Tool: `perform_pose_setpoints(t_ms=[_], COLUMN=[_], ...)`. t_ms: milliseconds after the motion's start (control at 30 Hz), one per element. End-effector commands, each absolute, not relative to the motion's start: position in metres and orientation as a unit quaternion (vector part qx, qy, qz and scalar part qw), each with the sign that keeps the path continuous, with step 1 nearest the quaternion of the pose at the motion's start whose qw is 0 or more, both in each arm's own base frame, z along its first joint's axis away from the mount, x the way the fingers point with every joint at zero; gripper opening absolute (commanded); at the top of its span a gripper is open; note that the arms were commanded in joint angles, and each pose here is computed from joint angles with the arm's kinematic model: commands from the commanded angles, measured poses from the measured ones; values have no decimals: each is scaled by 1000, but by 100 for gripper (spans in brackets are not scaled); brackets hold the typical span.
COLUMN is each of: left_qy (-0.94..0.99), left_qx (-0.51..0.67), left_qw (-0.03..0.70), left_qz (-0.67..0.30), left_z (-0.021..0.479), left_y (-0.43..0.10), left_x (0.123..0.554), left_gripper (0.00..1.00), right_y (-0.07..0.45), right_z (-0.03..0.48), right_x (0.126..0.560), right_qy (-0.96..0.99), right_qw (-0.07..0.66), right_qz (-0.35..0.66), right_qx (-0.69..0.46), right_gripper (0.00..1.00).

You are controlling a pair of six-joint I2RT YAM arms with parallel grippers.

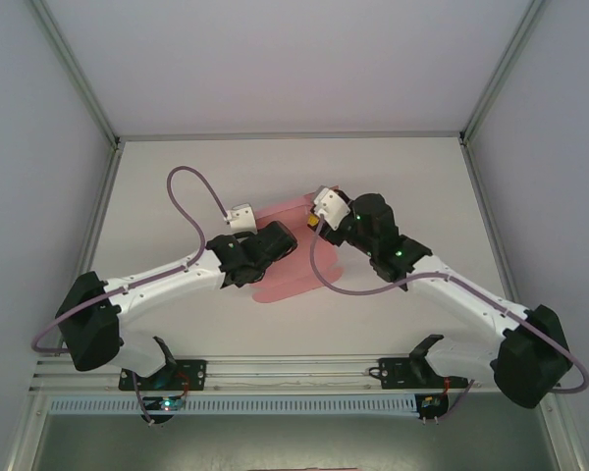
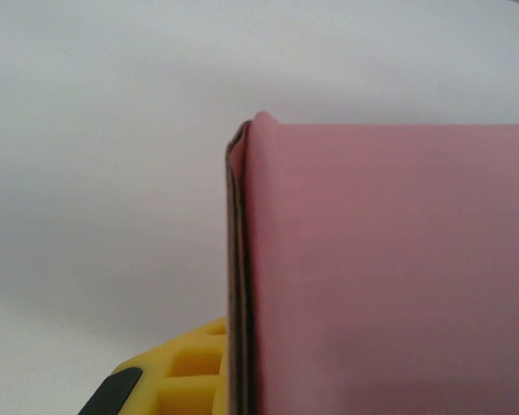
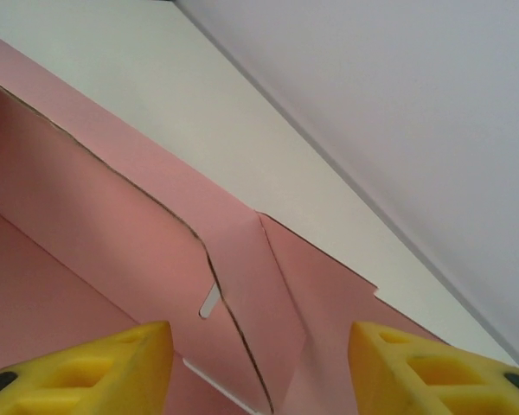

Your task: Assemble paper box

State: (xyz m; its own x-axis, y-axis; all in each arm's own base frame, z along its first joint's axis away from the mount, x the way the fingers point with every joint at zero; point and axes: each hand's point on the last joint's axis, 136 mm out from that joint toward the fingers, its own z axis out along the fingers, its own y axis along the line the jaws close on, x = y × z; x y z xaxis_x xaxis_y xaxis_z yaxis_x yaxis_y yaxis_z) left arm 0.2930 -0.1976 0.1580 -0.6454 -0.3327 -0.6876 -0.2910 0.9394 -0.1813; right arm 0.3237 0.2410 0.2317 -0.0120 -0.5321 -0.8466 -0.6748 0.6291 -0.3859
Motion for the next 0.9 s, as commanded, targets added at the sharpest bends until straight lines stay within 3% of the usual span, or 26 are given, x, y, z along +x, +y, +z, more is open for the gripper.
perform_pose_setpoints(t_ms=[0, 133, 233, 400, 733, 867], left_qy=[904, 903, 903, 904, 902, 896], left_qx=[-169, -169, -171, -170, -171, -185], left_qw=[393, 395, 394, 390, 387, 394], left_qz=[-19, -17, -18, -37, -79, -83], left_z=[162, 162, 160, 157, 156, 159], left_y=[-190, -191, -193, -207, -233, -232], left_x=[290, 291, 292, 298, 304, 306], left_gripper=[0, 0, 0, 0, 0, 0], right_y=[251, 257, 262, 288, 323, 340], right_z=[242, 247, 250, 249, 260, 254], right_x=[329, 334, 332, 315, 324, 324], right_qy=[691, 689, 690, 682, 670, 673], right_qw=[570, 581, 589, 592, 665, 661], right_qz=[72, 88, 117, 209, 254, 288], right_qx=[-438, -425, -404, -375, -209, -165], right_gripper=[52, 14, 5, 4, 5, 5])
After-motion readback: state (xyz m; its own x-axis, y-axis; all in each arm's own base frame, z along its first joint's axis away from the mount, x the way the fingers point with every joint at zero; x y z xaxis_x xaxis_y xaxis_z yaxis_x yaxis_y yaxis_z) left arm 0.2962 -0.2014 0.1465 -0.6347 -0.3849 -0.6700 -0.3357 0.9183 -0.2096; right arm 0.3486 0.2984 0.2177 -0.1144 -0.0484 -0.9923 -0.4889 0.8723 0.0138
